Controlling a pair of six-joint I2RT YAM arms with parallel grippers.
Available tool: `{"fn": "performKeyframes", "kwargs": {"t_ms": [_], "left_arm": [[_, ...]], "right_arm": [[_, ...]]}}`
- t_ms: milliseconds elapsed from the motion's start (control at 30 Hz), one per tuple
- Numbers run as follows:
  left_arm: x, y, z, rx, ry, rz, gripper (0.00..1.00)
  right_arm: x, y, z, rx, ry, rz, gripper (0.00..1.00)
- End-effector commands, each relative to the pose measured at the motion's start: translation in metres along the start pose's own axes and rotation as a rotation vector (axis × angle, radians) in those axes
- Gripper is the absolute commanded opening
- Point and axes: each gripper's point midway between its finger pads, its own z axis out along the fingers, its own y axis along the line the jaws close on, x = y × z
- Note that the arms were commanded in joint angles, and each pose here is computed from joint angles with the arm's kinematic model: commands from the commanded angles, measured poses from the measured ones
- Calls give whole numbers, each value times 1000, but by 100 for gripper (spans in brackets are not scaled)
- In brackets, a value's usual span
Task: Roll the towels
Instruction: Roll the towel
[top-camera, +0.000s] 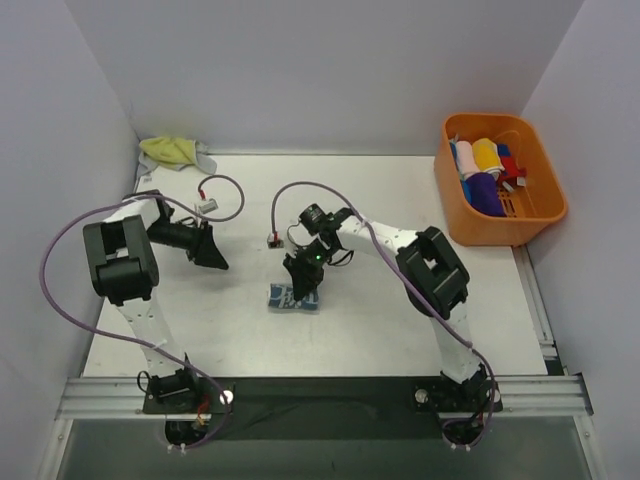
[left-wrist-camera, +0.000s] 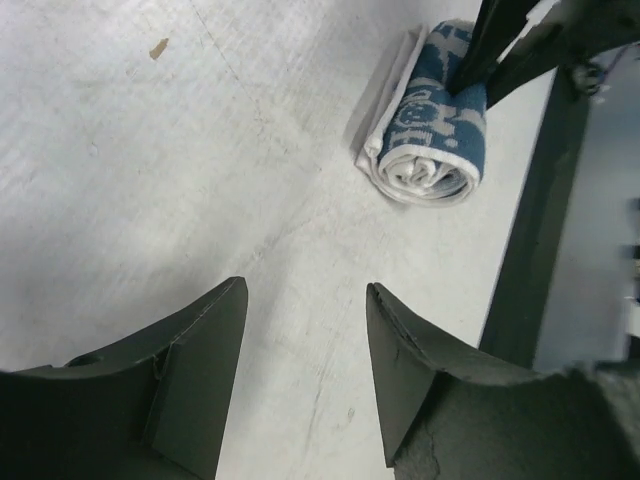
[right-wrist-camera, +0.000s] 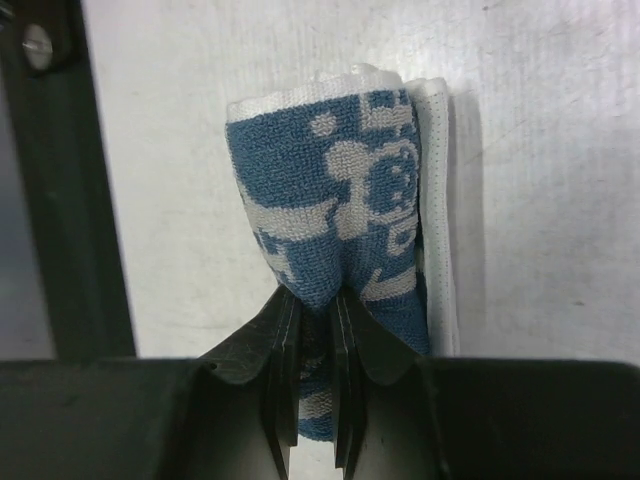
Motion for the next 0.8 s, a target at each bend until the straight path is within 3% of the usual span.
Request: {"fn": "performKeyframes", "kwargs": {"t_ms": [0, 33, 167, 200, 233, 300, 333, 433, 767], "left_arm": [[-13, -24, -12, -110, -51, 218, 61], [-9, -29, -11, -136, -45, 237, 62], [-14, -56, -6, -306, -14, 552, 66], [3, -67, 15, -276, 37, 595, 67], [-10, -83, 19, -316, 23, 726, 68], [9, -98, 48, -307, 91, 820, 72], [-3, -105, 51, -352, 62, 930, 74], [4, -118, 80, -358, 123, 1099, 76], [19, -118, 138, -294, 240, 1311, 72]], "right_arm": [[44, 43, 8, -271, 127, 364, 0], [43, 43, 8, -290, 126, 390, 0], [52, 31, 17, -333, 132, 496, 0], [51, 28, 18, -340, 131, 513, 0], [52, 25, 18, -347, 124, 531, 0], [55, 20, 21, -354, 126, 554, 0], [55, 18, 21, -358, 120, 561, 0], [56, 14, 23, -362, 119, 573, 0], [56, -2, 21, -353, 99, 597, 0]]}}
